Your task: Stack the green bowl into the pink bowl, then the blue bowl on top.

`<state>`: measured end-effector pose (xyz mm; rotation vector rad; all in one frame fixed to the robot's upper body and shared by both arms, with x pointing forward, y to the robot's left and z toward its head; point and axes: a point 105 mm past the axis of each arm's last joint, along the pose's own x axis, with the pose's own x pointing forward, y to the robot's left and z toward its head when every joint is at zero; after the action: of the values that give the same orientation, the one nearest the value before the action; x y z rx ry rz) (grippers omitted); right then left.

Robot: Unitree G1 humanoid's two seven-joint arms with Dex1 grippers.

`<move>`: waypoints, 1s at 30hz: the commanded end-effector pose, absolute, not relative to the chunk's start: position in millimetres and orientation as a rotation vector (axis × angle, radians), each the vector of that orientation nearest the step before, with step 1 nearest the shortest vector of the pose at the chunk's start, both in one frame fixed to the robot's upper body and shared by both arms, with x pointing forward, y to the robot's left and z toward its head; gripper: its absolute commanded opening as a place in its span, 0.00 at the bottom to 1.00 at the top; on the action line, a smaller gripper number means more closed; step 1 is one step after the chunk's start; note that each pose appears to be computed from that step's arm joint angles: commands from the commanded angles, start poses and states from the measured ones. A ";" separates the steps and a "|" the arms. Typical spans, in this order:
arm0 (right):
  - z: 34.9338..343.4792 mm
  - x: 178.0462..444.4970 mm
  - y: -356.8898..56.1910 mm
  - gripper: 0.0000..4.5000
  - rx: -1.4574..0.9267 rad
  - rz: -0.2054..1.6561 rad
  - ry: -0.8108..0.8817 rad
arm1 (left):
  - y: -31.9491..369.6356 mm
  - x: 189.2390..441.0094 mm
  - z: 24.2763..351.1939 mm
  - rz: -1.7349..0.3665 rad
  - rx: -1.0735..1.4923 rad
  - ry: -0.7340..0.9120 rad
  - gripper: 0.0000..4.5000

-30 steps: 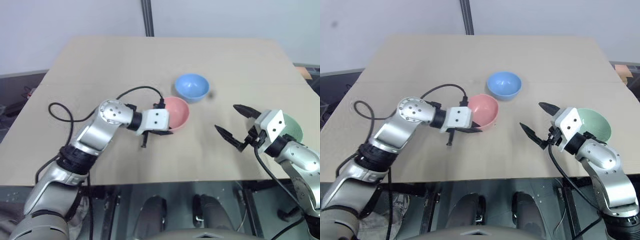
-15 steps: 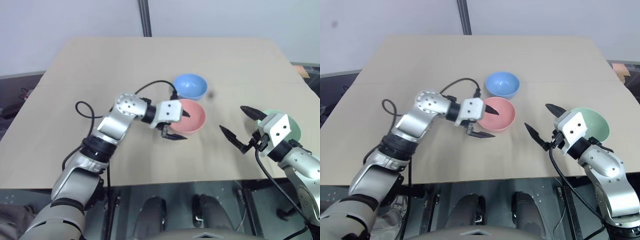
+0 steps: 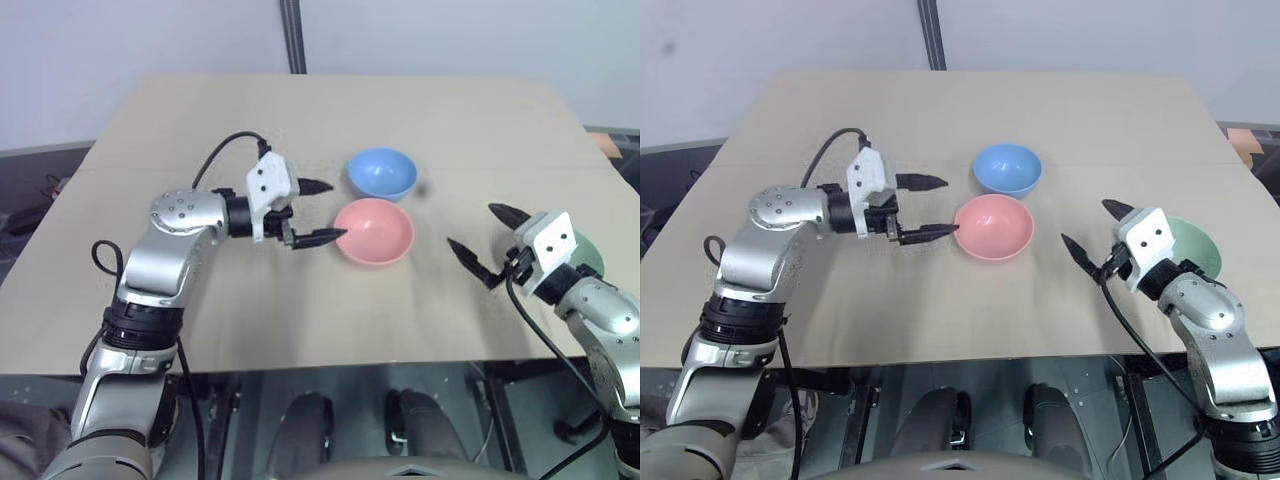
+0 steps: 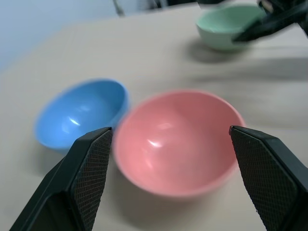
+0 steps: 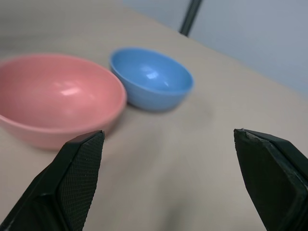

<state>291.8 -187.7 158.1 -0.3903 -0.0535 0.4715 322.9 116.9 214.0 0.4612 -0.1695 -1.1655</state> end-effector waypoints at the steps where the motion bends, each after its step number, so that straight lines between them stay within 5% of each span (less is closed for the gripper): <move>1: 162.1 289.1 -229.9 1.00 -0.392 0.230 -0.003 | 123.9 309.8 231.7 -1.216 0.421 -0.317 0.91; 6: 141.6 278.5 -250.8 1.00 -0.359 0.051 0.151 | 140.0 289.7 230.6 -1.500 0.260 -0.272 0.91; 15: 122.9 283.9 -245.5 1.00 -0.248 0.051 0.299 | 148.1 285.1 235.2 -1.642 0.243 -0.239 0.91; 18: 121.0 286.7 -250.5 0.83 -0.242 0.039 0.320 | 147.5 282.6 232.5 -1.644 0.246 -0.244 0.96; 24: 129.5 291.4 -248.9 0.16 -0.265 0.060 0.306 | 148.8 280.3 228.7 -1.620 0.234 -0.244 0.96; 26: 129.3 292.2 -247.6 0.01 -0.291 0.073 0.308 | 149.1 279.5 226.7 -1.615 0.230 -0.240 0.96; 30: 134.7 295.0 -237.4 0.01 -0.375 0.144 0.267 | 149.1 284.6 226.4 -1.552 0.201 -0.248 0.96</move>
<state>292.3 -244.5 118.9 -0.3113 0.3449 0.1042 284.8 148.3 215.9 0.1902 -0.1987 -1.5912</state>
